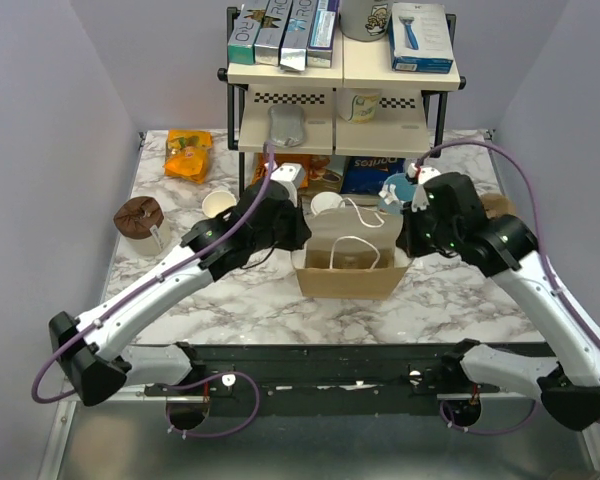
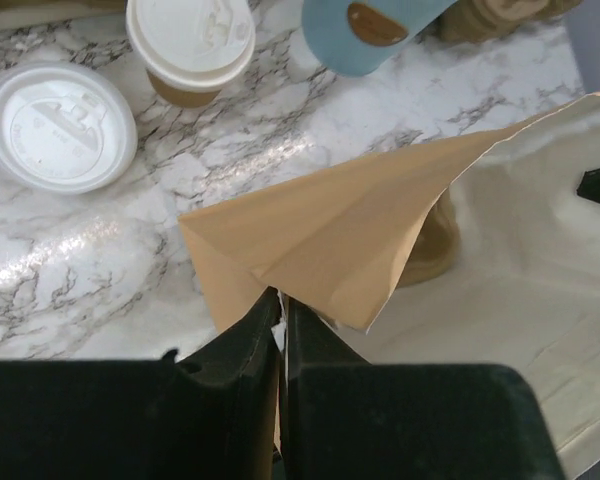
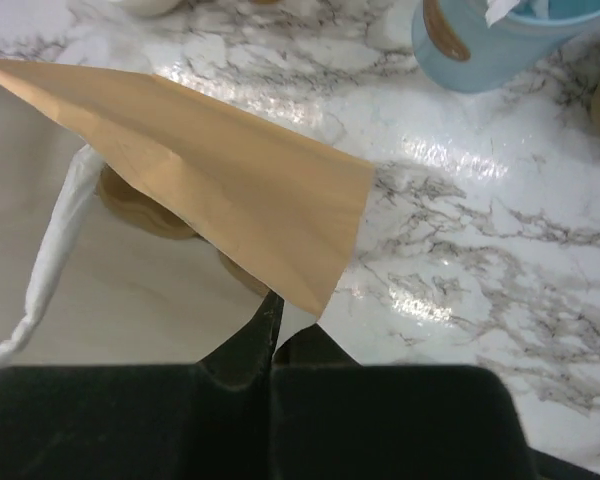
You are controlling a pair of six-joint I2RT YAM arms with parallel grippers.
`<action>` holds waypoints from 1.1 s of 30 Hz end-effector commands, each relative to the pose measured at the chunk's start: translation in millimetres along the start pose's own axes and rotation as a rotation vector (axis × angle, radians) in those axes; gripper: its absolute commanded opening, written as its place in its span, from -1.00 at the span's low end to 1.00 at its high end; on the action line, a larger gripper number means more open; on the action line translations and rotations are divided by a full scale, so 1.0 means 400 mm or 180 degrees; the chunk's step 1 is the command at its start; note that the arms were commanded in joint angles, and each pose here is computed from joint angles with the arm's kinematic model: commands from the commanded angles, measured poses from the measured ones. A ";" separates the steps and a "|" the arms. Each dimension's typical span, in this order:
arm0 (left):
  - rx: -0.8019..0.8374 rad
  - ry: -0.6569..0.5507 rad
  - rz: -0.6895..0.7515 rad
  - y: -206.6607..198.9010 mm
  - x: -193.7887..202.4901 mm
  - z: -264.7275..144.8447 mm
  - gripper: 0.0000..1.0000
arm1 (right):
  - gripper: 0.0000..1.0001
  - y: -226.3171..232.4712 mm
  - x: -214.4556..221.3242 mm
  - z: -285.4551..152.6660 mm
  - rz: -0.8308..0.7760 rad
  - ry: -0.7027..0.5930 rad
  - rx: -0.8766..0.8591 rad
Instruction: Pack the takeout coffee
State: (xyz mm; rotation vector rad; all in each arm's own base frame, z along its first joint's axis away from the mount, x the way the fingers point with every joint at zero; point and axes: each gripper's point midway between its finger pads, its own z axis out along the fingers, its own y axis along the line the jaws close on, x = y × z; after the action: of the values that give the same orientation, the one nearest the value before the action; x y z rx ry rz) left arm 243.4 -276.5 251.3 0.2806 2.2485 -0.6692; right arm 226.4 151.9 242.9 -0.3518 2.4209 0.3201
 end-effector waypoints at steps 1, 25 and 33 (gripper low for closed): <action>0.0642 -0.0566 0.0057 -0.076 -0.072 -0.094 -0.47 | -0.99 0.046 -0.095 -0.122 -0.0361 -0.0971 -0.0487; 0.2425 -0.0465 0.0665 -0.213 0.082 -0.261 0.98 | -0.99 0.085 -0.083 -0.072 -0.1473 -0.1448 -0.0861; 0.3650 -0.0561 0.1116 -0.289 0.162 -0.397 0.98 | -0.99 0.000 -0.090 -0.038 -0.1505 -0.1597 -0.0245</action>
State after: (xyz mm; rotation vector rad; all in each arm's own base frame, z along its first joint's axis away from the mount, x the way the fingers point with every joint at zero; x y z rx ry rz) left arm 98.5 -292.6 305.1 0.8689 1.6658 -1.4841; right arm 230.6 158.0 260.4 -0.7864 1.8688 0.3278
